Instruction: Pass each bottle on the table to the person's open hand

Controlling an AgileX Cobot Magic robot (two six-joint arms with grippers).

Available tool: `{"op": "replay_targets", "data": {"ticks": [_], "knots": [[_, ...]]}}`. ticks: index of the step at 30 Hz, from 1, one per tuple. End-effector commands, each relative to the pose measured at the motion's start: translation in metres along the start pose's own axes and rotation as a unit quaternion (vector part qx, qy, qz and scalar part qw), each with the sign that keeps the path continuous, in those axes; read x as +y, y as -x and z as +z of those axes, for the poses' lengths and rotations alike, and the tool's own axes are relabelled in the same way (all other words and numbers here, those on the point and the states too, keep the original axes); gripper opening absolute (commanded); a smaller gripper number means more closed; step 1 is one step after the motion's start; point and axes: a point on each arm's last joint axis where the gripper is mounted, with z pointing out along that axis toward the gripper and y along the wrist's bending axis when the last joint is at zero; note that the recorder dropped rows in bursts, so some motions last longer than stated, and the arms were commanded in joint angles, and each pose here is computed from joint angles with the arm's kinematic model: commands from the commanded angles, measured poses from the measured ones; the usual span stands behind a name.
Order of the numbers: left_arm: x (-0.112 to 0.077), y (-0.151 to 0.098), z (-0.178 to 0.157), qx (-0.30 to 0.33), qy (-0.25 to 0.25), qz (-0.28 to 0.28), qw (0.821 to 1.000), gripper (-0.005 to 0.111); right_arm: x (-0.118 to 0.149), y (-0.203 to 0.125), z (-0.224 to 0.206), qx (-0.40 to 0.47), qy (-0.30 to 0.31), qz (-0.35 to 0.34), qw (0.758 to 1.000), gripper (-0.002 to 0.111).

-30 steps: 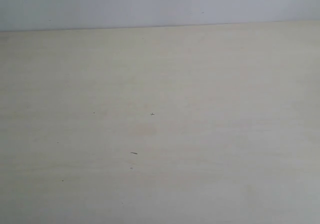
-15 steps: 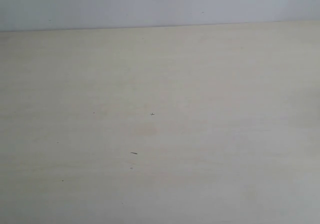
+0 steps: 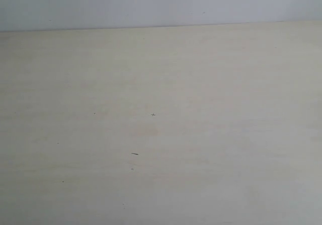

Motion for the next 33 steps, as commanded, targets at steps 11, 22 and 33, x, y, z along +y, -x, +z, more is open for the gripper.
{"op": "replay_targets", "data": {"ticks": [11,22,33], "knots": [[0.000,-0.001,0.000,-0.002,-0.003,-0.002,1.000,0.003,0.000,-0.001,0.000,-0.003,-0.002,-0.009,1.000,0.001],[0.000,-0.001,0.000,-0.002,-0.003,-0.002,1.000,0.003,-0.003,0.002,0.000,-0.017,-0.015,-0.029,0.999,0.001],[0.000,-0.001,0.000,-0.002,-0.003,-0.002,1.000,0.003,-0.005,0.017,-0.004,-0.067,-0.029,-0.029,0.997,0.001]]}}
